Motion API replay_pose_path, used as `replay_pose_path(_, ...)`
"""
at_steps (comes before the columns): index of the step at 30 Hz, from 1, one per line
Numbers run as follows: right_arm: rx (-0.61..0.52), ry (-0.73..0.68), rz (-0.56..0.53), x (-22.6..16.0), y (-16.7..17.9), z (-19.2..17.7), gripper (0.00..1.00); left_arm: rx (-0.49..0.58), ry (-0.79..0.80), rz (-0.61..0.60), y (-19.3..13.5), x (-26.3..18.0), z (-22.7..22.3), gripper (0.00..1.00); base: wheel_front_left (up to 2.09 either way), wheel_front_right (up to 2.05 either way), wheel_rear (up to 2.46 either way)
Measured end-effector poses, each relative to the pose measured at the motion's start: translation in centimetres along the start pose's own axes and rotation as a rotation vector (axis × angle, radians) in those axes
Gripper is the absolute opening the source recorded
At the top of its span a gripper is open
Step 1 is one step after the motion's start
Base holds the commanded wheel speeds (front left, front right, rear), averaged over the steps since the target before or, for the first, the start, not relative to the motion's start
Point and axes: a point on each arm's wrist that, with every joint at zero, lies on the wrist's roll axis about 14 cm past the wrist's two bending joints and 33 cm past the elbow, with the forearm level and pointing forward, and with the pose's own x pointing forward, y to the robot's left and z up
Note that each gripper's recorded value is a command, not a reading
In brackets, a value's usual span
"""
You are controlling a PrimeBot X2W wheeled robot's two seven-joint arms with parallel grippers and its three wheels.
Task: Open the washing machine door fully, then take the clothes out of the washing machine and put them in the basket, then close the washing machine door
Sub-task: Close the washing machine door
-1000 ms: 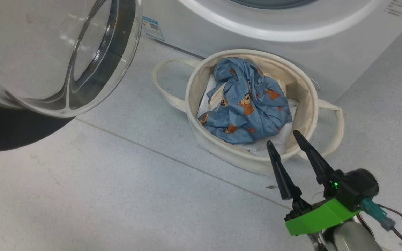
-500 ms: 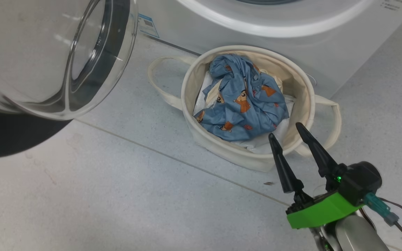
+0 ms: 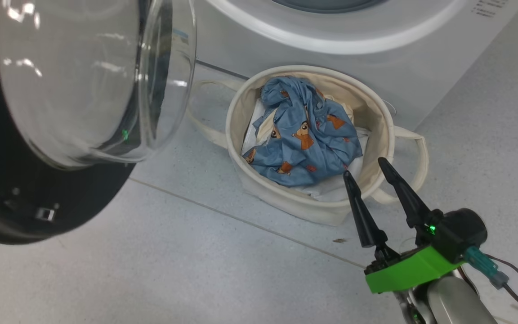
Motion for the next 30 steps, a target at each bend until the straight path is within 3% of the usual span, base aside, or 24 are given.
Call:
replay_pose_path(15, -0.006, -0.027, -0.03, 0.0, -0.4, 1.1, 1.0, 0.188, 0.211, -0.086, -3.0, 1.8, -8.8, 0.0, 0.0, 0.0, 0.0)
replay_pose_path(30, -0.03, -0.057, -0.162, -1.6, -4.4, 2.5, 1.0, 0.33, 0.456, -0.155, -4.1, 7.0, -18.5, 0.0, 0.0, 0.0, 0.0)
